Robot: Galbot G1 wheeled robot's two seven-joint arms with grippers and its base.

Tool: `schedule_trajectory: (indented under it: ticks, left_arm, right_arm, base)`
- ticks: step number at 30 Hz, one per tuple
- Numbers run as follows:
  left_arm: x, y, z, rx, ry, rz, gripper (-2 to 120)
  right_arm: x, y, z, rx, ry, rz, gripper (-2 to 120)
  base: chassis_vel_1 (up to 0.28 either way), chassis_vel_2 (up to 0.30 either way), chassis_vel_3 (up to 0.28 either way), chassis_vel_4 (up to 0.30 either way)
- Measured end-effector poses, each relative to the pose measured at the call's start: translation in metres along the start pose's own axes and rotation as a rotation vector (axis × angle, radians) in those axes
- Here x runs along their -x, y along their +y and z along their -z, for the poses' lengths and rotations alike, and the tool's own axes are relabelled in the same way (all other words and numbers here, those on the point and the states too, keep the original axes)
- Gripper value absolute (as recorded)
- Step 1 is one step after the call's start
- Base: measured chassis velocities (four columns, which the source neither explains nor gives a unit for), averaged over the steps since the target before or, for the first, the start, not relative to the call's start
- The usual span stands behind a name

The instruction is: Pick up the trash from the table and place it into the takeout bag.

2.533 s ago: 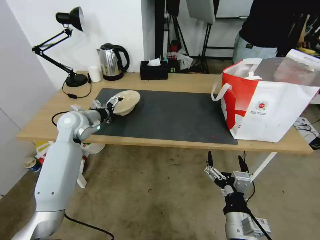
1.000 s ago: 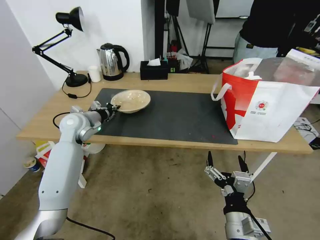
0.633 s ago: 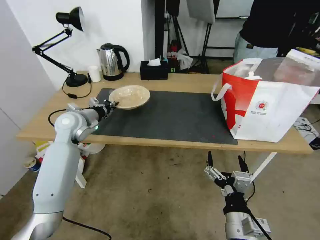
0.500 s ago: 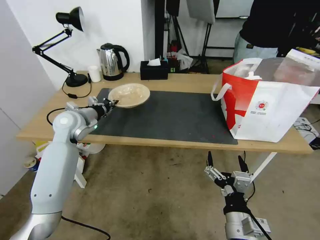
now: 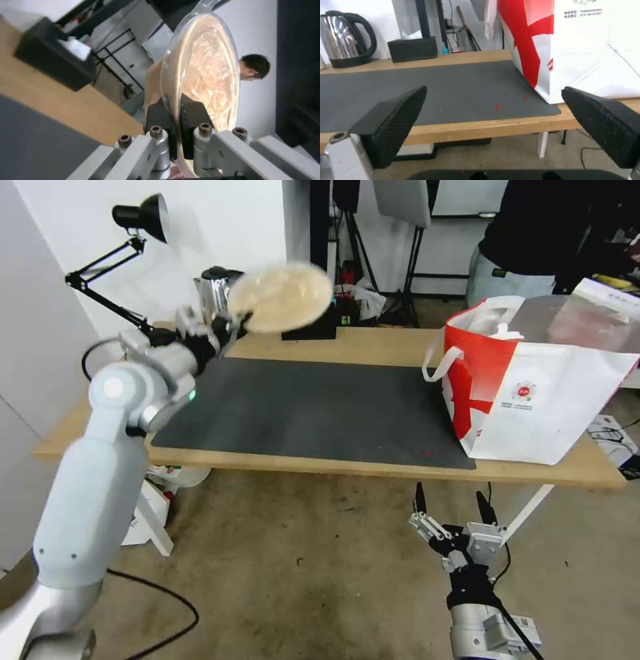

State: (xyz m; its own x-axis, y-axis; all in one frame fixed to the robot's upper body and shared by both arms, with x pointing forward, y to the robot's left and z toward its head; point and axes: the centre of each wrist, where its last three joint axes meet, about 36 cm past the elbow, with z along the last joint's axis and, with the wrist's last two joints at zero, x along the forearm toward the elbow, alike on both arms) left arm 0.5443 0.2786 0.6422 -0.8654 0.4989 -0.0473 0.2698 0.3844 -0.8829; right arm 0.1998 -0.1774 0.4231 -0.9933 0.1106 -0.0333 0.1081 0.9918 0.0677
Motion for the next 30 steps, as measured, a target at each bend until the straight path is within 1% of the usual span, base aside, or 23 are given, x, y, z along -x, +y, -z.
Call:
schedule_trajectory:
  ticks: [3,5,7,9,10,12,13,15,17,19,21,23,27,29,30]
  left_arm:
    - [0.020,-0.006,-0.002,0.022,0.036,-0.006,1]
    - [0.024,-0.007,-0.003,0.026,0.042,-0.007,1]
    - [0.038,-0.011,-0.005,0.035,0.061,-0.007,1]
    - [0.039,-0.011,-0.005,0.035,0.063,-0.007,1]
    - [0.052,-0.011,-0.007,0.045,0.079,-0.002,1]
    - [0.064,-0.012,-0.010,0.063,0.097,-0.005,1]
    - [0.064,-0.012,-0.010,0.063,0.097,-0.005,1]
    - [0.078,-0.015,-0.018,0.077,0.121,-0.010,1]
    - [0.083,-0.016,-0.021,0.084,0.130,-0.012,1]
    - [0.098,-0.022,-0.031,0.108,0.154,-0.014,1]
    - [0.099,-0.023,-0.032,0.109,0.156,-0.015,1]
    - [0.113,-0.032,-0.041,0.124,0.178,-0.027,1]
    - [0.126,-0.039,-0.050,0.138,0.201,-0.032,1]
    - [0.141,-0.052,-0.060,0.152,0.214,-0.057,1]
    - [0.141,-0.052,-0.060,0.152,0.214,-0.057,1]
  right_arm:
    - [0.000,0.000,0.000,0.000,0.000,0.000,100]
    - [0.000,0.000,0.000,0.000,0.000,0.000,100]
    - [0.000,0.000,0.000,0.000,0.000,0.000,100]
    - [0.000,0.000,0.000,0.000,0.000,0.000,100]
    - [0.000,0.000,0.000,0.000,0.000,0.000,100]
    - [0.000,0.000,0.000,0.000,0.000,0.000,100]
    - [0.000,0.000,0.000,0.000,0.000,0.000,100]
    - [0.000,0.000,0.000,0.000,0.000,0.000,100]
    - [0.000,0.000,0.000,0.000,0.000,0.000,100]
    - [0.000,0.000,0.000,0.000,0.000,0.000,100]
    - [0.000,0.000,0.000,0.000,0.000,0.000,100]
    - [0.000,0.000,0.000,0.000,0.000,0.000,100]
    - [0.000,0.000,0.000,0.000,0.000,0.000,100]
    - [0.000,0.000,0.000,0.000,0.000,0.000,100]
    - [0.000,0.000,0.000,0.000,0.000,0.000,100]
  base:
    - [0.000,0.000,0.000,0.000]
    - [0.000,0.000,0.000,0.000]
    - [0.000,0.000,0.000,0.000]
    - [0.000,0.000,0.000,0.000]
    - [0.000,0.000,0.000,0.000]
    - [0.000,0.000,0.000,0.000]
    - [0.000,0.000,0.000,0.000]
    - [0.000,0.000,0.000,0.000]
    - [0.000,0.000,0.000,0.000]
    - [0.000,0.000,0.000,0.000]
    - [0.000,0.000,0.000,0.000]
    - [0.000,0.000,0.000,0.000]
    - [0.000,0.000,0.000,0.000]
    - [0.000,0.000,0.000,0.000]
    - [0.000,0.000,0.000,0.000]
